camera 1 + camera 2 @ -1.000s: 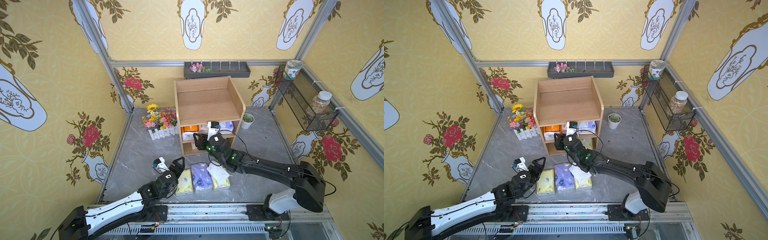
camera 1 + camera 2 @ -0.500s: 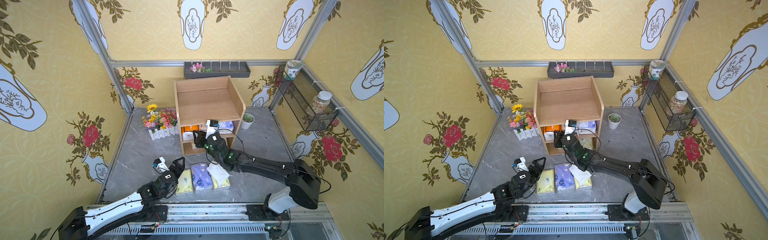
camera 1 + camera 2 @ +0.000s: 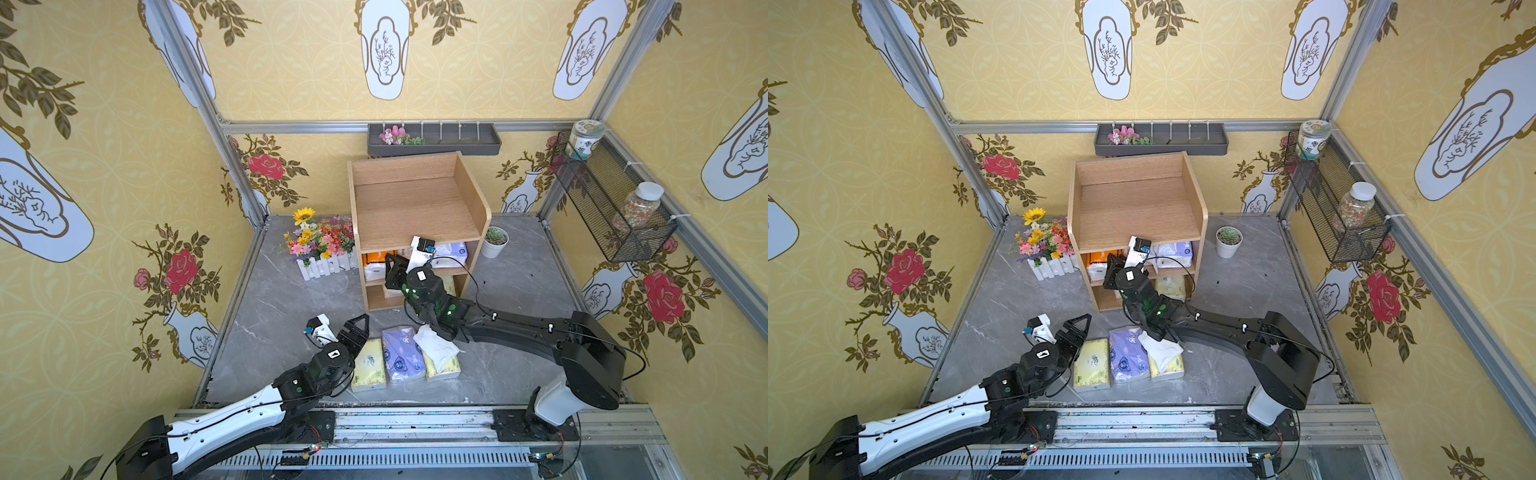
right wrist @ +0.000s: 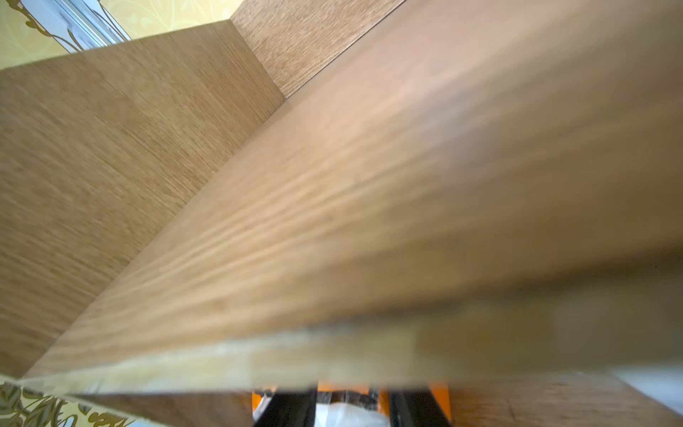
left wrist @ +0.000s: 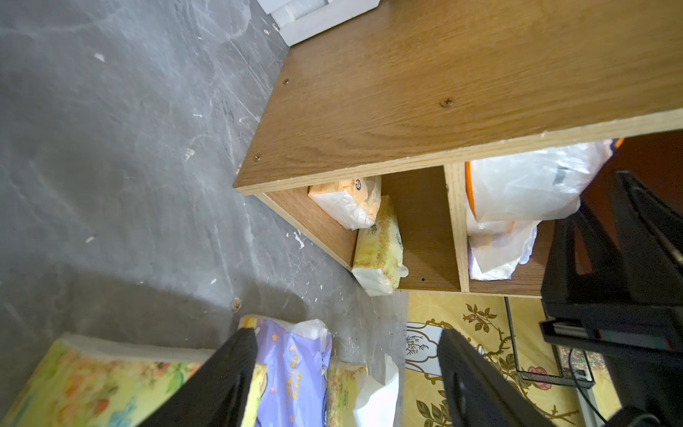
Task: Remove the tissue boxes from the shelf
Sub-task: Pick up a box of tissues from the shelf.
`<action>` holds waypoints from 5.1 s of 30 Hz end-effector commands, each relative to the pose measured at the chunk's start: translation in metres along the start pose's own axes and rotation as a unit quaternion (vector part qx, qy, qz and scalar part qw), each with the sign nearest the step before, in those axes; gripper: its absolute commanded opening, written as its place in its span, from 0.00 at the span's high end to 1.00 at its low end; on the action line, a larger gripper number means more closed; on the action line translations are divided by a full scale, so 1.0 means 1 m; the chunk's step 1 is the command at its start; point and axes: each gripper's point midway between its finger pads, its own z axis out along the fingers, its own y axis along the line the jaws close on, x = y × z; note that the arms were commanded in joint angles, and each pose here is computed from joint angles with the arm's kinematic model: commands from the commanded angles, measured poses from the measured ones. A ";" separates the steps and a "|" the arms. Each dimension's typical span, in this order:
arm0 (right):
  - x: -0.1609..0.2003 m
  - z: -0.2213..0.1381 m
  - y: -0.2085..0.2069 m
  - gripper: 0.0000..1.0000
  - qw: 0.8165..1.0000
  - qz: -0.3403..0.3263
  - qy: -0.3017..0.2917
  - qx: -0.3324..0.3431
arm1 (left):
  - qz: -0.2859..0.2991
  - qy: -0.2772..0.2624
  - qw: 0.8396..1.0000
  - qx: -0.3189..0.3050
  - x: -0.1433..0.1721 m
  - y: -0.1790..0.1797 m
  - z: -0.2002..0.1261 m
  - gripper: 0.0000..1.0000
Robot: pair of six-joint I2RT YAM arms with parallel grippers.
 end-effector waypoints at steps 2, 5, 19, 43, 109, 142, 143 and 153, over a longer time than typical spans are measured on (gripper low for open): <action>0.010 0.006 -0.009 0.69 1.000 0.013 0.006 0.018 | 0.010 0.000 1.000 -0.003 -0.001 0.002 -0.002 0.18; 0.011 0.007 -0.009 0.75 1.000 0.021 0.004 0.018 | 0.010 -0.001 1.000 0.000 -0.003 -0.001 -0.004 0.18; -0.007 -0.018 -0.005 1.00 0.998 0.066 0.014 0.001 | -0.015 0.014 0.999 0.043 -0.002 -0.037 -0.008 0.10; -0.005 -0.076 -0.020 1.00 0.995 0.060 0.077 -0.025 | -0.127 0.022 0.972 0.197 -0.003 -0.121 0.006 0.00; 0.007 -0.159 -0.019 0.03 0.923 0.093 0.324 -0.187 | -0.025 0.276 0.923 0.267 0.062 -0.119 -0.026 0.56; 0.009 -0.141 0.003 0.55 0.892 0.185 0.302 -0.282 | -0.054 0.278 0.907 0.311 0.059 -0.125 -0.035 0.22; 0.009 -0.141 0.001 0.55 0.896 0.180 0.300 -0.275 | -0.057 0.266 0.914 0.300 0.056 -0.119 -0.031 0.13; 0.019 -0.144 -0.017 0.56 0.916 0.135 0.309 -0.218 | 0.006 0.066 0.994 0.081 -0.014 -0.057 -0.017 0.00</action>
